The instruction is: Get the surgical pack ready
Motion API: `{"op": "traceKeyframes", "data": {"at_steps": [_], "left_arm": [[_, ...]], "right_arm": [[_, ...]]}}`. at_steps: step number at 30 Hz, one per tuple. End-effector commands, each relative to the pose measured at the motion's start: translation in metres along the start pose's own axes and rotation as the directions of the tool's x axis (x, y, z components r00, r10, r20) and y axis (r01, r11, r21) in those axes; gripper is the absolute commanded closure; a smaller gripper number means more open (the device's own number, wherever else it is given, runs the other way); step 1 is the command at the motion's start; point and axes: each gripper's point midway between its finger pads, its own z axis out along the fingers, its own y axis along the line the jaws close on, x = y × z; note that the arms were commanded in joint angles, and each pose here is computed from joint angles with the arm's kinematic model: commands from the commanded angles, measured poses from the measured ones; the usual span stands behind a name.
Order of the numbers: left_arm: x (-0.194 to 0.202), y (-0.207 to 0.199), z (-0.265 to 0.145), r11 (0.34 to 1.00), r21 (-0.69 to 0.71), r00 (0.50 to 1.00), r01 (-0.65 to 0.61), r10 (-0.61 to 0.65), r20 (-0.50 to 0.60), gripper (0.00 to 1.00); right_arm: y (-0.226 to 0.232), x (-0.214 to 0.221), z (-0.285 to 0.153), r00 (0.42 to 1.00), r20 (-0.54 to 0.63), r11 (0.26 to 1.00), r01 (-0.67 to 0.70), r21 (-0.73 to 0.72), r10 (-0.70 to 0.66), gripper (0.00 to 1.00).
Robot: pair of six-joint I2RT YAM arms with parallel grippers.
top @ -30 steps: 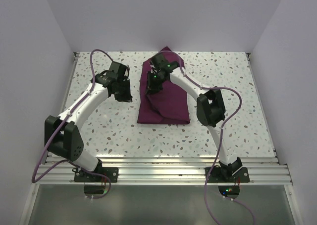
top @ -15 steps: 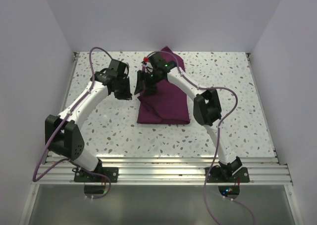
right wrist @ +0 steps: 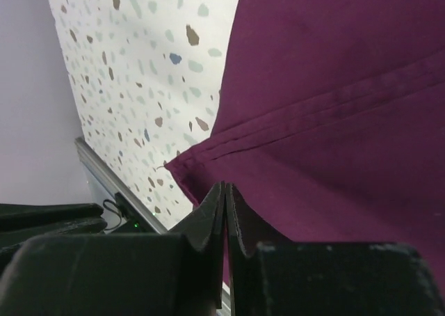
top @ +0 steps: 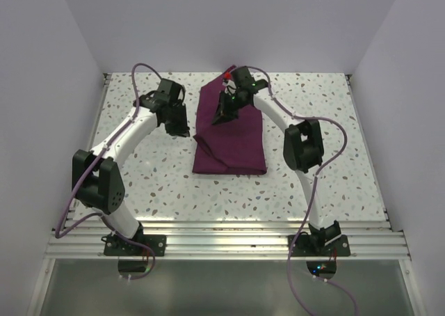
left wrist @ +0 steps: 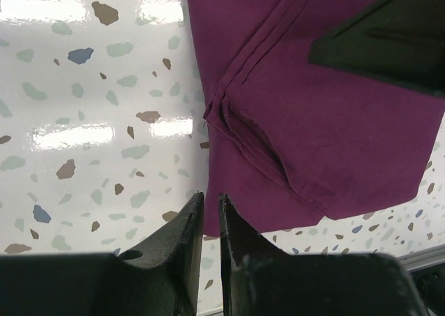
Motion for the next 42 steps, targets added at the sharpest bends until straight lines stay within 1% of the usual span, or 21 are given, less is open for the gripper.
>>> {"op": "traceKeyframes", "data": {"at_steps": [1, 5, 12, 14, 16, 17, 19, 20, 21, 22, 23, 25, 27, 29, 33, 34, 35, 37, 38, 39, 42], "left_arm": [[-0.023, -0.016, -0.004, 0.998, 0.059, 0.999, 0.018, -0.021, 0.045, 0.82], [-0.024, -0.014, -0.003, 0.999, 0.049, 0.999, 0.016, -0.018, 0.045, 0.82], [-0.025, -0.010, 0.004, 0.999, 0.035, 0.999, 0.019, -0.020, 0.030, 0.82], [-0.032, -0.011, 0.004, 0.999, 0.039, 0.999, 0.015, -0.017, 0.044, 0.81], [-0.038, -0.014, 0.007, 0.998, 0.057, 0.999, -0.004, 0.002, 0.048, 0.81], [-0.051, -0.020, 0.006, 0.996, 0.087, 0.996, -0.020, 0.012, 0.087, 0.81], [-0.062, -0.032, 0.012, 0.987, 0.147, 0.993, -0.058, 0.042, 0.110, 0.86], [-0.073, -0.044, 0.017, 0.974, 0.209, 0.988, -0.092, 0.063, 0.141, 0.95], [-0.078, -0.050, 0.020, 0.965, 0.242, 0.986, -0.103, 0.067, 0.155, 1.00], [-0.081, -0.061, 0.021, 0.947, 0.302, 0.985, -0.114, 0.069, 0.156, 1.00], [-0.096, -0.071, 0.022, 0.932, 0.336, 0.977, -0.133, 0.067, 0.201, 1.00], [-0.101, -0.080, 0.040, 0.913, 0.385, 0.979, -0.132, 0.059, 0.194, 1.00], [-0.112, -0.098, 0.055, 0.872, 0.470, 0.978, -0.138, 0.045, 0.204, 1.00], [-0.119, -0.118, 0.068, 0.807, 0.573, 0.979, -0.143, 0.031, 0.201, 1.00], [-0.126, -0.136, 0.094, 0.728, 0.675, 0.984, -0.124, 0.005, 0.175, 1.00], [-0.125, -0.141, 0.097, 0.701, 0.704, 0.989, -0.113, 0.008, 0.150, 1.00], [-0.126, -0.143, 0.110, 0.687, 0.719, 0.991, -0.105, 0.010, 0.135, 1.00], [-0.126, -0.149, 0.115, 0.653, 0.751, 0.993, -0.096, 0.016, 0.113, 1.00], [-0.119, -0.144, 0.132, 0.661, 0.747, 0.997, -0.074, 0.021, 0.081, 1.00], [-0.116, -0.142, 0.137, 0.661, 0.747, 0.997, -0.068, 0.027, 0.066, 1.00], [-0.106, -0.123, 0.162, 0.701, 0.713, 0.999, -0.034, 0.036, 0.013, 1.00]], "right_arm": [[0.033, 0.031, 0.011, 0.996, -0.061, 0.997, 0.061, -0.057, -0.065, 0.97], [0.042, 0.053, 0.024, 0.991, -0.101, 0.994, 0.077, -0.075, -0.084, 0.98], [0.050, 0.069, 0.038, 0.984, -0.155, 0.992, 0.071, -0.102, -0.086, 0.98], [0.056, 0.061, 0.031, 0.987, -0.118, 0.991, 0.095, -0.099, -0.106, 0.98], [0.069, 0.043, 0.013, 0.988, -0.044, 0.984, 0.142, -0.106, -0.148, 0.98], [0.064, 0.029, 0.004, 0.990, -0.003, 0.986, 0.143, -0.085, -0.144, 0.98], [0.065, 0.007, -0.014, 0.987, 0.075, 0.984, 0.150, -0.091, -0.143, 0.98], [0.049, -0.006, -0.022, 0.992, 0.099, 0.992, 0.093, -0.082, -0.085, 0.98], [0.046, -0.015, -0.032, 0.989, 0.134, 0.993, 0.075, -0.091, -0.062, 0.98], [0.024, -0.030, -0.037, 0.985, 0.173, 0.995, 0.037, -0.088, -0.021, 0.99], [0.017, -0.037, -0.042, 0.982, 0.190, 0.995, 0.018, -0.102, 0.002, 0.99], [0.003, -0.047, -0.049, 0.977, 0.209, 0.993, -0.011, -0.119, 0.036, 0.99], [-0.022, -0.057, -0.057, 0.972, 0.228, 0.993, -0.038, -0.108, 0.062, 0.99], [-0.048, -0.065, -0.062, 0.966, 0.238, 0.991, -0.078, -0.107, 0.102, 0.98], [-0.075, -0.073, -0.061, 0.964, 0.218, 0.976, -0.113, -0.186, 0.153, 0.98], [-0.077, -0.076, -0.064, 0.965, 0.209, 0.972, -0.112, -0.207, 0.156, 0.98], [-0.086, -0.074, -0.057, 0.967, 0.191, 0.970, -0.126, -0.207, 0.166, 0.98], [-0.092, -0.073, -0.054, 0.970, 0.174, 0.966, -0.132, -0.221, 0.172, 0.98], [-0.098, -0.070, -0.049, 0.971, 0.165, 0.967, -0.138, -0.216, 0.176, 0.98], [-0.104, -0.067, -0.046, 0.970, 0.154, 0.967, -0.153, -0.205, 0.186, 0.98], [-0.124, -0.054, -0.033, 0.968, 0.117, 0.961, -0.198, -0.195, 0.223, 0.98]]}}
